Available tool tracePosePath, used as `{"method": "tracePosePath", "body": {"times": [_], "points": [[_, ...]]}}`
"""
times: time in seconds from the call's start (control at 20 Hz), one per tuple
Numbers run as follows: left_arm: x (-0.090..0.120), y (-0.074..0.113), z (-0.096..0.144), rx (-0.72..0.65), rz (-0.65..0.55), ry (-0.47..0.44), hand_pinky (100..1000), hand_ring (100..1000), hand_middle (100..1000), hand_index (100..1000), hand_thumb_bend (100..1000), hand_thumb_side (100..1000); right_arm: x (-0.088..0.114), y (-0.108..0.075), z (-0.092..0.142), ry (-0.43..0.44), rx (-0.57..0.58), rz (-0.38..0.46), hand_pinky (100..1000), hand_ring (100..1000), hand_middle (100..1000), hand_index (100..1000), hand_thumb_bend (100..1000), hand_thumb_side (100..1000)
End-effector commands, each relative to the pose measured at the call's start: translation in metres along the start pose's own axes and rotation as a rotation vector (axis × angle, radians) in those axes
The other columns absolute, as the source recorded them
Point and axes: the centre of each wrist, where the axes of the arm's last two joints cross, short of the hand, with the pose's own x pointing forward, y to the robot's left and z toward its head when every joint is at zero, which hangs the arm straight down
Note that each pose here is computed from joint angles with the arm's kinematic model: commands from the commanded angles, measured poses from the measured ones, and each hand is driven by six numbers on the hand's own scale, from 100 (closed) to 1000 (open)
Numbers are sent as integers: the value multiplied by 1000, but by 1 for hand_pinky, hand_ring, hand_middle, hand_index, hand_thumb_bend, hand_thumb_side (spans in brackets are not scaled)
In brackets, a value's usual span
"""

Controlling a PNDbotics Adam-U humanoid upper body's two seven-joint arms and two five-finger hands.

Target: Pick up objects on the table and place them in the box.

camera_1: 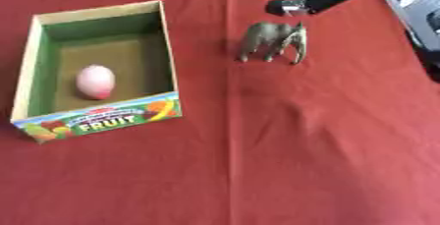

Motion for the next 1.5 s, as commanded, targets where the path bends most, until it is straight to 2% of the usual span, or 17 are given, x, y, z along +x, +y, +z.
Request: {"method": "tracePosePath", "body": {"times": [0.05,0.45,0.75,1.25,1.5], "points": [[5,4,-7,-12,-15,-34,742,628,734,823,100,799,-16,-19,10,45,26,65,778,949,869,957,545,636],[5,3,-7,-22,-18,-30,742,629,734,823,100,801,-34,-24,-11,83,125,111,784,970,886,969,565,606],[5,2,-7,-23,-11,-31,742,629,732,823,100,802,-40,-13,-26,104,184,139,786,979,893,971,578,598],[6,0,-7,-19,2,-29,742,629,730,824,100,802,-40,9,-46,107,241,136,781,979,891,969,592,601],[6,-1,-6,-18,7,-27,742,629,729,824,100,803,-46,18,-51,138,253,135,780,979,890,968,600,596]]}}
